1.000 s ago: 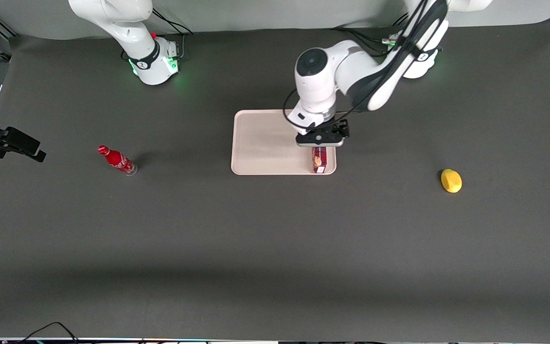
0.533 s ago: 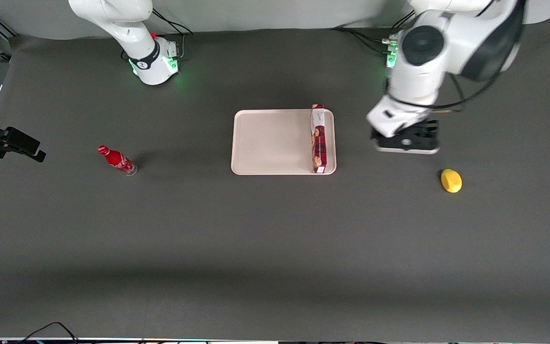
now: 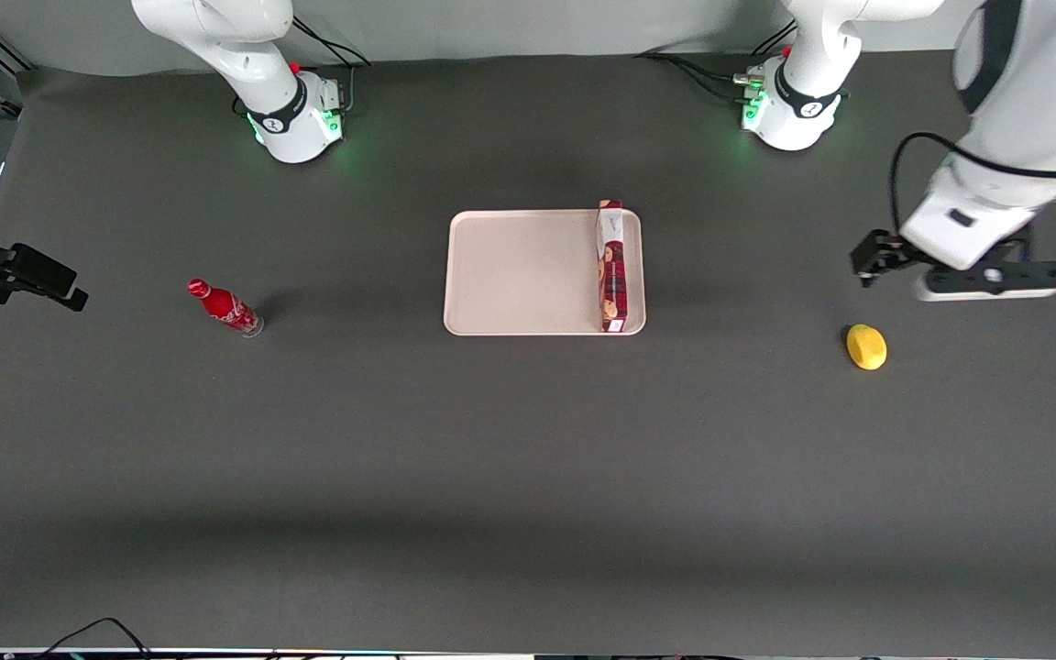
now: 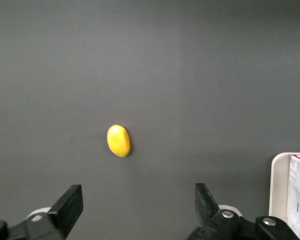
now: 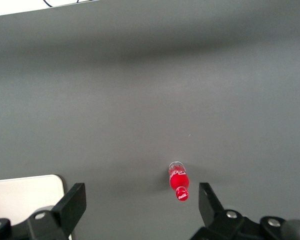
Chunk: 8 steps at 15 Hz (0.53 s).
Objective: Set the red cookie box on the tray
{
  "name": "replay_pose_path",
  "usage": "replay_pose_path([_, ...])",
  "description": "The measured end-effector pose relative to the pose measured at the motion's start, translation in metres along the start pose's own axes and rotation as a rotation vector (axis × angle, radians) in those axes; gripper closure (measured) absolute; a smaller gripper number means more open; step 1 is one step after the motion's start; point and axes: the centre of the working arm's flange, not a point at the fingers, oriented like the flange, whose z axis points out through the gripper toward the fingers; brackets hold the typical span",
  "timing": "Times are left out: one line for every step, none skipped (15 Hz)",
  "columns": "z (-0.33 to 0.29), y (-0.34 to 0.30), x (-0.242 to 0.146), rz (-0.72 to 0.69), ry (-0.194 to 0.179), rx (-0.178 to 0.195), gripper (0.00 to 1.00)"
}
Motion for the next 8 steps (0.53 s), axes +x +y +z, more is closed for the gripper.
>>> replay_pose_path([-0.007, -0.014, 0.007, -0.007, 0.014, -0.005, 0.00])
replay_pose_path([-0.012, -0.025, 0.015, -0.017, 0.028, -0.008, 0.00])
replay_pose_path([-0.018, -0.031, 0.023, -0.023, 0.041, -0.010, 0.00])
replay_pose_path([-0.022, -0.032, 0.030, -0.025, 0.042, -0.011, 0.00])
replay_pose_path([-0.022, -0.031, 0.033, -0.025, 0.032, -0.014, 0.00])
replay_pose_path([-0.020, -0.030, 0.036, -0.025, 0.022, -0.020, 0.00])
replay_pose_path([-0.018, -0.028, 0.038, -0.025, 0.016, -0.024, 0.00])
replay_pose_path([-0.017, -0.028, 0.039, -0.025, 0.014, -0.025, 0.00])
